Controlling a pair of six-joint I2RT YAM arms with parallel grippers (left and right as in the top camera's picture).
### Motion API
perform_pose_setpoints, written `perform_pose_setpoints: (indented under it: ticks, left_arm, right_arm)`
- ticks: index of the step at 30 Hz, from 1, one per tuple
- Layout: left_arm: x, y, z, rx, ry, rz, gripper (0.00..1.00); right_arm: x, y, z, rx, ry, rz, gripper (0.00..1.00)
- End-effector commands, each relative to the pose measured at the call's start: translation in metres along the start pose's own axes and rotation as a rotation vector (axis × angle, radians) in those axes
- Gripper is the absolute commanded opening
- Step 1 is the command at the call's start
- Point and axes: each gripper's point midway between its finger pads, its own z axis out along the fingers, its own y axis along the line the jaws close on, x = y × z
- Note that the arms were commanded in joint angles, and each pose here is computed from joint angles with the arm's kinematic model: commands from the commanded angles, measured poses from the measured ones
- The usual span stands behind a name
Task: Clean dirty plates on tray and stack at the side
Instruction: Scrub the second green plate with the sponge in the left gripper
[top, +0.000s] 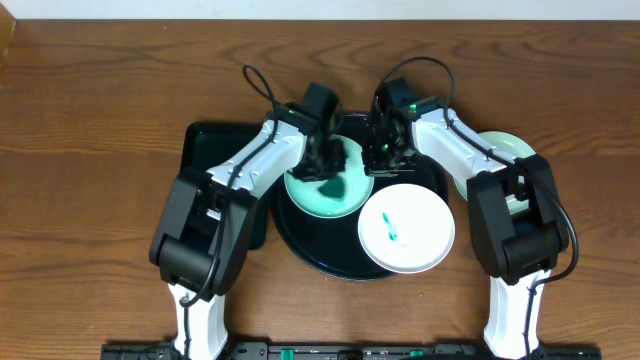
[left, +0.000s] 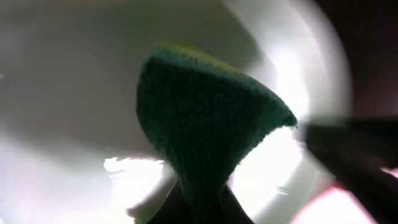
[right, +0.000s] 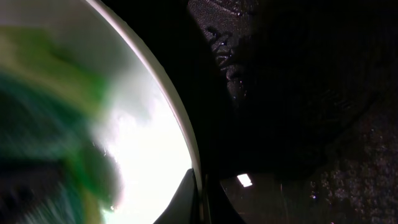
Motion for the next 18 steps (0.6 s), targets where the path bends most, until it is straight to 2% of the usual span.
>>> perform_pose_setpoints:
  ticks: [1,4,7,9,11,13,14,18]
  left_arm:
    - [0.007,-0.026,0.006,0.147,0.044,0.109,0.07]
    - [-0.018,-0.001,0.006,0.01,-0.068,0.057,0.07]
    - [-0.035,0.043,-0.001,-0.223,-0.179,-0.056,0.07]
    - [-0.033,0.083,-0.015,-0.436,-0.249,-0.215,0.07]
    - [-0.016,0.1,-0.022,-0.525,-0.223,-0.309,0.07]
    - [-0.001,0.097,-0.019,-0.511,-0.149,-0.317,0.07]
    - [0.014,0.085,-0.012,-0.444,-0.06,-0.305,0.07]
    - [0.038,0.029,0.003,-0.132,0.142,-0.179,0.07]
  right_arm:
    - [0.014,-0.01,0.013,0.035,0.051,0.005,0.01]
    - [0.015,-0.01,0.013,0.036,0.053,0.006,0.01]
    - [0.015,-0.01,0.013,0.036,0.053,0.005,0.01]
    - [0.015,-0.01,0.013,0.036,0.053,0.005,0.01]
    - [0.015,-0.011,0.013,0.036,0.053,0.005,0.01]
    - [0.014,-0.01,0.013,0.035,0.052,0.005,0.01]
    - [0.014,-0.01,0.013,0.035,0.05,0.005,0.01]
    - [0.014,-0.01,0.013,0.035,0.05,0.005,0.01]
